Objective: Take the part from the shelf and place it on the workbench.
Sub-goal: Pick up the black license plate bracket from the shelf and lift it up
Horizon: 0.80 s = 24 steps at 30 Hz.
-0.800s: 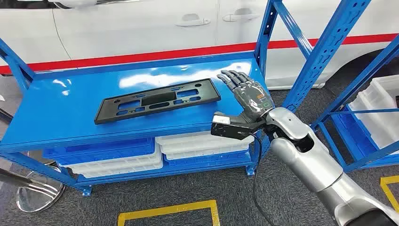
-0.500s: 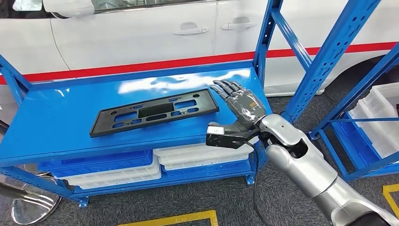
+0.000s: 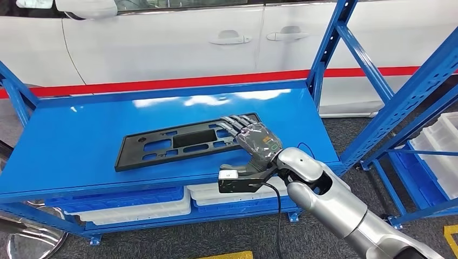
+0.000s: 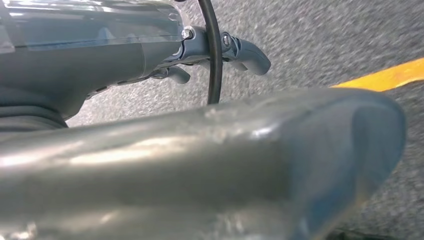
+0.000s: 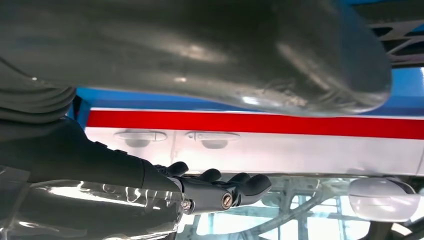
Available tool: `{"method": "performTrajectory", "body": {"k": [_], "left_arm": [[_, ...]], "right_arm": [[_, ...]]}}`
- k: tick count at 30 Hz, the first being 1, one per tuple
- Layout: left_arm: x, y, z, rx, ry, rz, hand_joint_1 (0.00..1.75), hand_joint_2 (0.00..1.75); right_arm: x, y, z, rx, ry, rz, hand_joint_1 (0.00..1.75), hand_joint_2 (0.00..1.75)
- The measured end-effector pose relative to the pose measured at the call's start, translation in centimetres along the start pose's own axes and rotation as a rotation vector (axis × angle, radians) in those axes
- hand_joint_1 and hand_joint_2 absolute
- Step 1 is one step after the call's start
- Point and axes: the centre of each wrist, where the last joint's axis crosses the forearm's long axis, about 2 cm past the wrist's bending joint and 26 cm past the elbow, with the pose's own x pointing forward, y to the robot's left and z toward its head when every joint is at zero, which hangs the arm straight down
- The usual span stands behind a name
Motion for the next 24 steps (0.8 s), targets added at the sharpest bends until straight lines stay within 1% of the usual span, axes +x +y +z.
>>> {"method": "performTrajectory", "body": {"k": [3,12,24], "left_arm": [[0.2,-0.3,0.1,-0.007,-0.001,-0.002,0.0,0.0],[0.3,-0.2,0.0,-0.003,-0.004,-0.012,0.0,0.0],[0.3,-0.2,0.0,-0.007,-0.014,-0.029,0.0,0.0]], "right_arm": [[0.5,0.2,-0.2,0.006,-0.015,-0.004,0.0,0.0],[1.7,1.2,-0.8,0.036,-0.043,-0.021,0.0,0.0],[3.8,2.7,-2.8,0.09,-0.059,-0.062,0.0,0.0]]}}
